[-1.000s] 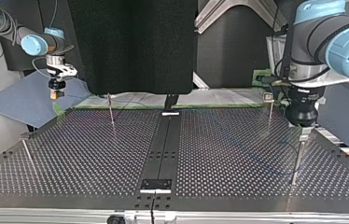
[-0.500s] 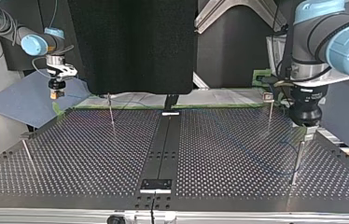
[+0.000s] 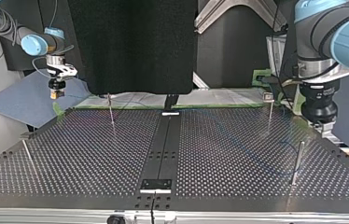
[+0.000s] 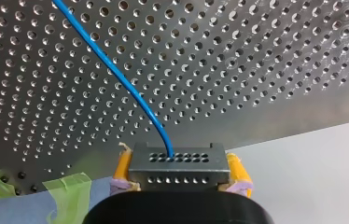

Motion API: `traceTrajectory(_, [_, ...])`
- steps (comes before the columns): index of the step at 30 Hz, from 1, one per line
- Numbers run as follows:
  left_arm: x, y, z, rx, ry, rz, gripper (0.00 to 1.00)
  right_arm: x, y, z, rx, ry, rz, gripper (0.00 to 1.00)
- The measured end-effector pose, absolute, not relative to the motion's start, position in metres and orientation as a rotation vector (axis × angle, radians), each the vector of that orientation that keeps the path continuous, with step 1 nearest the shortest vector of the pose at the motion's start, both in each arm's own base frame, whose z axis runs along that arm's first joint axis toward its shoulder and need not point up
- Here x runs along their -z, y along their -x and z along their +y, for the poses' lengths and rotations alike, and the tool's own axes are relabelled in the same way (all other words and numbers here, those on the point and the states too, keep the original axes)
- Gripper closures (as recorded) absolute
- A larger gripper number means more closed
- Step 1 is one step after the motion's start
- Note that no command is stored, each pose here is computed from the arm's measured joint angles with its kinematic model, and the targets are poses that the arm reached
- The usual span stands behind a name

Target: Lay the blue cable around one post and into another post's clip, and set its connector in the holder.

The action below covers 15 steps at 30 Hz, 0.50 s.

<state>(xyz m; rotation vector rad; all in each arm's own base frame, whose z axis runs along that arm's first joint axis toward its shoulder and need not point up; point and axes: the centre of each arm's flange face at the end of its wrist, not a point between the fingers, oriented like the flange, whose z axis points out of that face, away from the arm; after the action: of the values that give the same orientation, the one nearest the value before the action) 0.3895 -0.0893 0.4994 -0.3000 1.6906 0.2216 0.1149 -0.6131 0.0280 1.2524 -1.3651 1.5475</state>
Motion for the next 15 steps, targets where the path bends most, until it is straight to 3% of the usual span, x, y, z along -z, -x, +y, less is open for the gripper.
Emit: traceTrajectory(15, [-0.4998,-0.3889,-0.0903,-0.220,0.299,1.690,0.01,-0.0280,-0.1159,-0.6130,-1.549,-1.254,-1.364,1.00])
